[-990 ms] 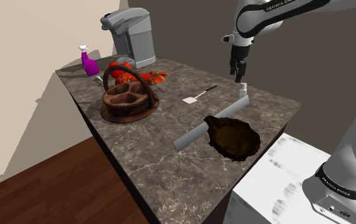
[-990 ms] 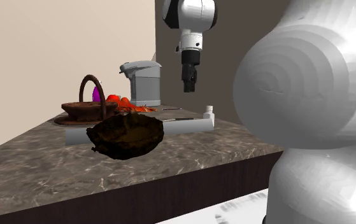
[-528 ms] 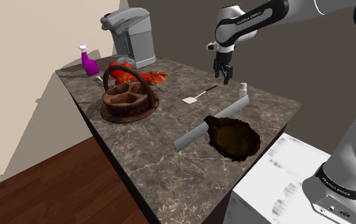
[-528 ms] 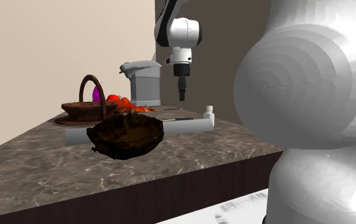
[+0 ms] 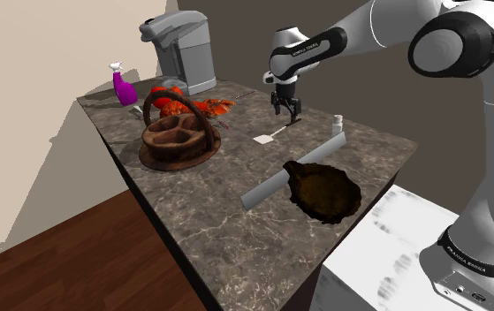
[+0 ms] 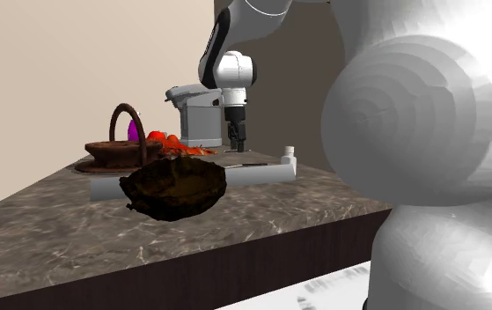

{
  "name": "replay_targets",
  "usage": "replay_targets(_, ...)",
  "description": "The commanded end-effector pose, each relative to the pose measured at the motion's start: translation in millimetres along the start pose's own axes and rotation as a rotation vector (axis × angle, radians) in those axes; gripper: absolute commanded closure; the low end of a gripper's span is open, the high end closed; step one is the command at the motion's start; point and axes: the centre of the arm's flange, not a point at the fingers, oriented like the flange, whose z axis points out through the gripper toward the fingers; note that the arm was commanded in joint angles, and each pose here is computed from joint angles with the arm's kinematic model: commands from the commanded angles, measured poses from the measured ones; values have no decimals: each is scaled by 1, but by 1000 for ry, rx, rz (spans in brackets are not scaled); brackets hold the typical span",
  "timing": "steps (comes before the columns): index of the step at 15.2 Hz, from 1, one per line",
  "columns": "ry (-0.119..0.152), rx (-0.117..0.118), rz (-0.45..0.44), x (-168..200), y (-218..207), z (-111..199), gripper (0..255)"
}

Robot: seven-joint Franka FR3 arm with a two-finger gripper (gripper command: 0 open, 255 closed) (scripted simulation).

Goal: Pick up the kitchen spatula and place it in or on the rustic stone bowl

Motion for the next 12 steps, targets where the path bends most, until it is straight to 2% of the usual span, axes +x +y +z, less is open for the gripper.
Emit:
replay_targets(1,-8,-2,-74,13,15,11,0)
replay_targets(8,-8,-2,-74,13,15,48,0)
replay_targets(12,-8,-2,-74,13,15,51,0)
